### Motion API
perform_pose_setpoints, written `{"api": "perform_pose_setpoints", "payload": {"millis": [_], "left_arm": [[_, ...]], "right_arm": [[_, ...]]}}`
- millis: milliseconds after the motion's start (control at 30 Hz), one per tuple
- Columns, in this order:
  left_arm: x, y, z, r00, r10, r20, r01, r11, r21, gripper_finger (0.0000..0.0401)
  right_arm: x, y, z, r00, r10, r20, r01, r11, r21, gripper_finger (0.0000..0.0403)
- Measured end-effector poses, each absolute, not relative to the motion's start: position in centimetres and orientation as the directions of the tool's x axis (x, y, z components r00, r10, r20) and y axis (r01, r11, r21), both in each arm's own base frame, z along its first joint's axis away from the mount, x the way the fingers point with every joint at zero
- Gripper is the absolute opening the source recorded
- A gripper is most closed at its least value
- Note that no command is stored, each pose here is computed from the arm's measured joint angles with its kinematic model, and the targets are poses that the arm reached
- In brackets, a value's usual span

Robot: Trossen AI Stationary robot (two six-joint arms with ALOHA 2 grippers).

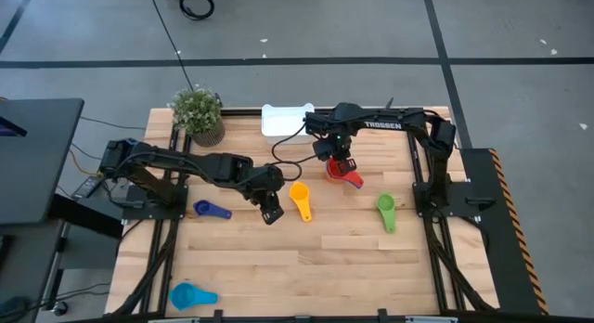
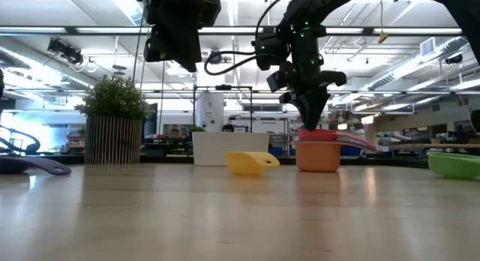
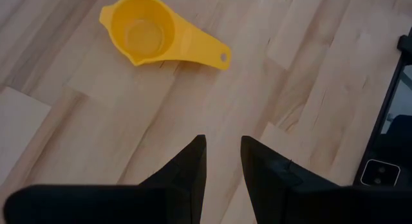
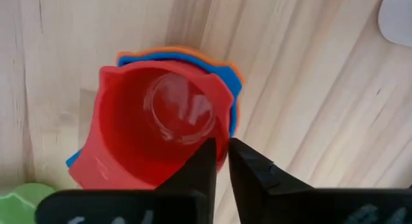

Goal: Nest measuring cups in basket
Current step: Stack the red measuring cup on top of the blue measuring cup, then stack the light blue measuring cup on top of the red measuring cup

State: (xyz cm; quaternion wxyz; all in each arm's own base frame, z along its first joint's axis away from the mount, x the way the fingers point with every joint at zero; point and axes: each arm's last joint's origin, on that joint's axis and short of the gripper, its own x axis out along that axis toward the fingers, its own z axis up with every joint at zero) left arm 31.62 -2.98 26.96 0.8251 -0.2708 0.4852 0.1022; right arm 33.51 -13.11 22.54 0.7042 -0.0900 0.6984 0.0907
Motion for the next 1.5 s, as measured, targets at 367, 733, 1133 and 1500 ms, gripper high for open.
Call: {"api": "perform_pose_setpoints", "payload": {"millis": [367,733,1133,1500], "left_arm": [[31.6,-3.0,27.0,0.508,-0.094,-0.856,-0.419,0.842,-0.341,0.0103],[31.0,-2.8,27.9,0.536,-0.091,-0.84,-0.394,0.853,-0.344,0.0103],[26.3,-2.5,32.0,0.566,-0.073,-0.821,-0.373,0.866,-0.334,0.0103],[23.0,-3.7,33.7,0.526,-0.228,-0.819,-0.209,0.899,-0.385,0.0103]], "right_arm": [[33.5,-12.9,22.6,0.016,0.018,-1.0,-0.256,0.967,0.013,0.0025],[33.4,-10.9,24.2,0.036,-0.003,-0.999,-0.307,0.952,-0.014,0.0066],[35.1,-7.4,30.5,0.161,-0.022,-0.987,-0.341,0.937,-0.077,0.0063],[35.7,-3.9,38.7,0.428,-0.028,-0.904,-0.255,0.955,-0.15,0.006]]}}
